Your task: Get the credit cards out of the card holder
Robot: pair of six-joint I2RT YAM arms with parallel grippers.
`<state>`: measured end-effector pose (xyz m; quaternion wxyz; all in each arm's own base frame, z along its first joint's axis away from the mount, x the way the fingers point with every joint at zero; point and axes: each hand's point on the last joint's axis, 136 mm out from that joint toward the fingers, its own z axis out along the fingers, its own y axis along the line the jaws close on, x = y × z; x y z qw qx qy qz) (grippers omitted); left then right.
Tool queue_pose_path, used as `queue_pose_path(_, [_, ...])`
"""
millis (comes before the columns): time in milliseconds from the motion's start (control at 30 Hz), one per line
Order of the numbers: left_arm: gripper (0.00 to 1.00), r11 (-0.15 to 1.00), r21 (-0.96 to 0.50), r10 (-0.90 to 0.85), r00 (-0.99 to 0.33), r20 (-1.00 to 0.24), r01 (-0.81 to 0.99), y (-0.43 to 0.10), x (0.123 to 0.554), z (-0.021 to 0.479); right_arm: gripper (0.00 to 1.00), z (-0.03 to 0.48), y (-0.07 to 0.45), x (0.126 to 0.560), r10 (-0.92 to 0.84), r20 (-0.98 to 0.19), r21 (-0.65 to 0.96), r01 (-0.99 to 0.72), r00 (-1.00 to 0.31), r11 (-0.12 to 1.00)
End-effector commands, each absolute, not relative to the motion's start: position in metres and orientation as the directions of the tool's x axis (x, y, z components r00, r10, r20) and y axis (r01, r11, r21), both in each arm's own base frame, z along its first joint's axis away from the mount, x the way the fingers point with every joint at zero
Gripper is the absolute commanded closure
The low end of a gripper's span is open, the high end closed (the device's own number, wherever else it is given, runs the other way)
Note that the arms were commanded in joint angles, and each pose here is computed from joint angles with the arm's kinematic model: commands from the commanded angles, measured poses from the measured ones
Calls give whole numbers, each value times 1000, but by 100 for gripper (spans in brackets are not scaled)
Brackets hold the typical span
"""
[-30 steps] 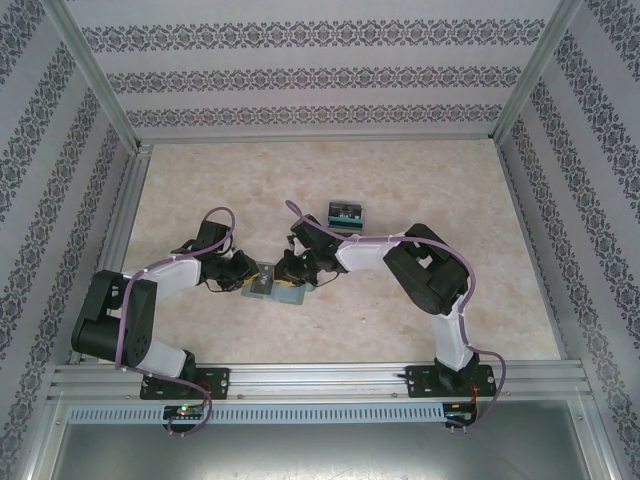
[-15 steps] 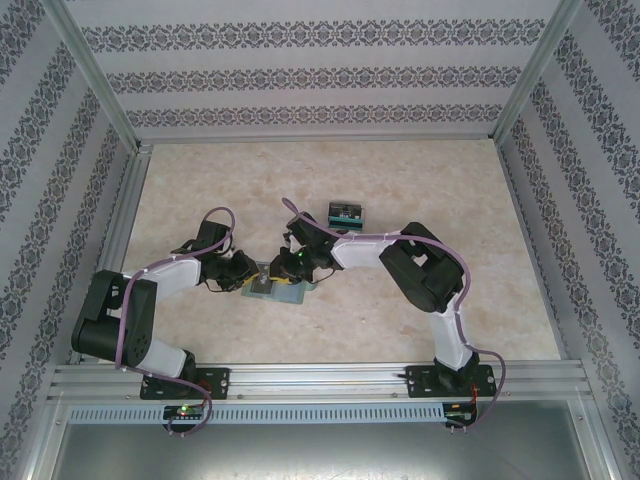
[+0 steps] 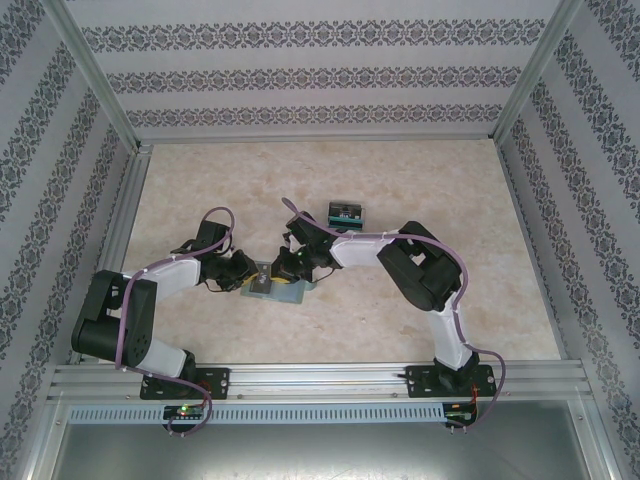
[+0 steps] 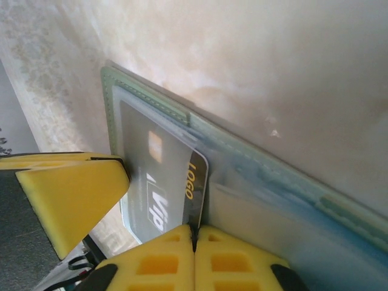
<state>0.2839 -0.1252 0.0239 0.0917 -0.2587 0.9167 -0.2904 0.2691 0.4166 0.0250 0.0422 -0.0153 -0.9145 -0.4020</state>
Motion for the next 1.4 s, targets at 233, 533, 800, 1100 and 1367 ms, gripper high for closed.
queue_pose_path(233, [53,734,-511,-529,-849,-17,-447,-111,273,24,100,29,414,268,-1,72,743,52,-997,668])
queue_pose_path(533, [53,728,-516,-537,-844,-19,-451,-108,276,28,100,32,394,268,33,65,729,70,-997,681])
queue_pose_path(800, [57,728,-521,-531,-847,-19,-445,-110,276,28,100,39,380,266,39,49,728,62,-998,683])
queue_pose_path(1100, [57,727,-532,-527,-849,-29,-433,-111,281,35,100,66,361,266,26,-10,733,10,-1000,680])
queue_pose_path(1367, [56,725,-552,-522,-851,-52,-412,-113,288,48,100,102,340,263,-22,-88,714,-79,-996,696])
